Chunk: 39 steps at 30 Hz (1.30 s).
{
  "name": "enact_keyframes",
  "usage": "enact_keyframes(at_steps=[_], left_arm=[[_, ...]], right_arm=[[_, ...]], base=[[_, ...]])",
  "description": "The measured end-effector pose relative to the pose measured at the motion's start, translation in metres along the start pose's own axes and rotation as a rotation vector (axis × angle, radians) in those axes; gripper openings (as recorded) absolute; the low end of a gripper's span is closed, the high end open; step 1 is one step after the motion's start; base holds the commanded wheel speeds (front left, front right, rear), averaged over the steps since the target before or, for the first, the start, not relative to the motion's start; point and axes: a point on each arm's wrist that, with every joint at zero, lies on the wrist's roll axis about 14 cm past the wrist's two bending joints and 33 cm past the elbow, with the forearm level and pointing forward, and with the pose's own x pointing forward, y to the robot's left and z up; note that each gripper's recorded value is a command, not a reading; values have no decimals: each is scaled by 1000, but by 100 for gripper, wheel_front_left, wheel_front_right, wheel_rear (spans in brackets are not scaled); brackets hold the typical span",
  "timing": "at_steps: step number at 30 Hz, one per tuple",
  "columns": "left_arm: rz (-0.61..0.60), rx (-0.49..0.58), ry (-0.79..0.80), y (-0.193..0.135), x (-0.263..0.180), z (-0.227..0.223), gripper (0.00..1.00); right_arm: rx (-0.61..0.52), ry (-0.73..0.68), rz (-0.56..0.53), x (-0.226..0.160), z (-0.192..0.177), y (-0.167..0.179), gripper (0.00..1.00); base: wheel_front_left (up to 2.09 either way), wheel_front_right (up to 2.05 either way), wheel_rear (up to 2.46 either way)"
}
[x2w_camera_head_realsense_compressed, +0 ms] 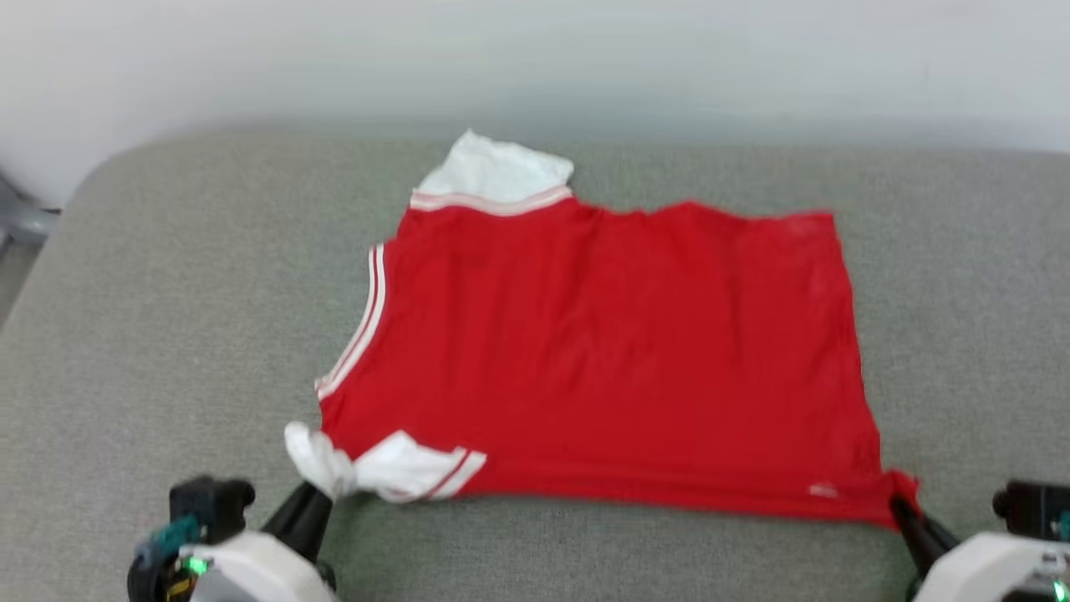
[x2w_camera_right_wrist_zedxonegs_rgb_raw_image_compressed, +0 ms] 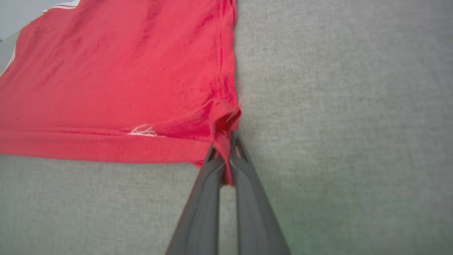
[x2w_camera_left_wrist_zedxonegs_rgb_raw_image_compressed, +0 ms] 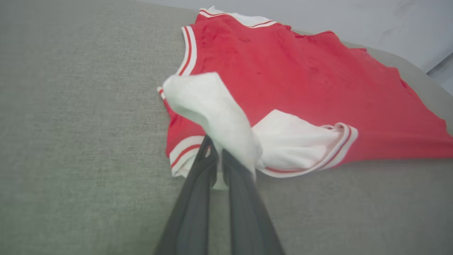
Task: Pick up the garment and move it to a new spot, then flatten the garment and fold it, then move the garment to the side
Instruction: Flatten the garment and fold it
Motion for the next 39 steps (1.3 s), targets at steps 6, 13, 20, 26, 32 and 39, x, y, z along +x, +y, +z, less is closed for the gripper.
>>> enact_keyframes(at_steps=[6,13,20,26,32,39], left_arm=[[32,-44,49,-8,-47,-16,0],[50,-79,79,-17,-82,-19,0],[-20,-27,52,-23,-49,9,0],[-63,9,50,-20,-6,21,0],[-71,21,71,-11,25,14,0],[-71,0,93,-4,50,0,0]], right_arm=[[25,37,-48,-41,-26,-5,0],[22,75,-73,-66,-40,-8,0],[-61,28,-35,-40,-5,6,0],[-101,22,10,-4,14,20,0],[-115,48,22,24,12,21,0],[-123,48,40,50,3,21,0]], base=[[0,0,0],[0,0,0],[0,0,0],[0,0,0],[0,0,0],[0,0,0]])
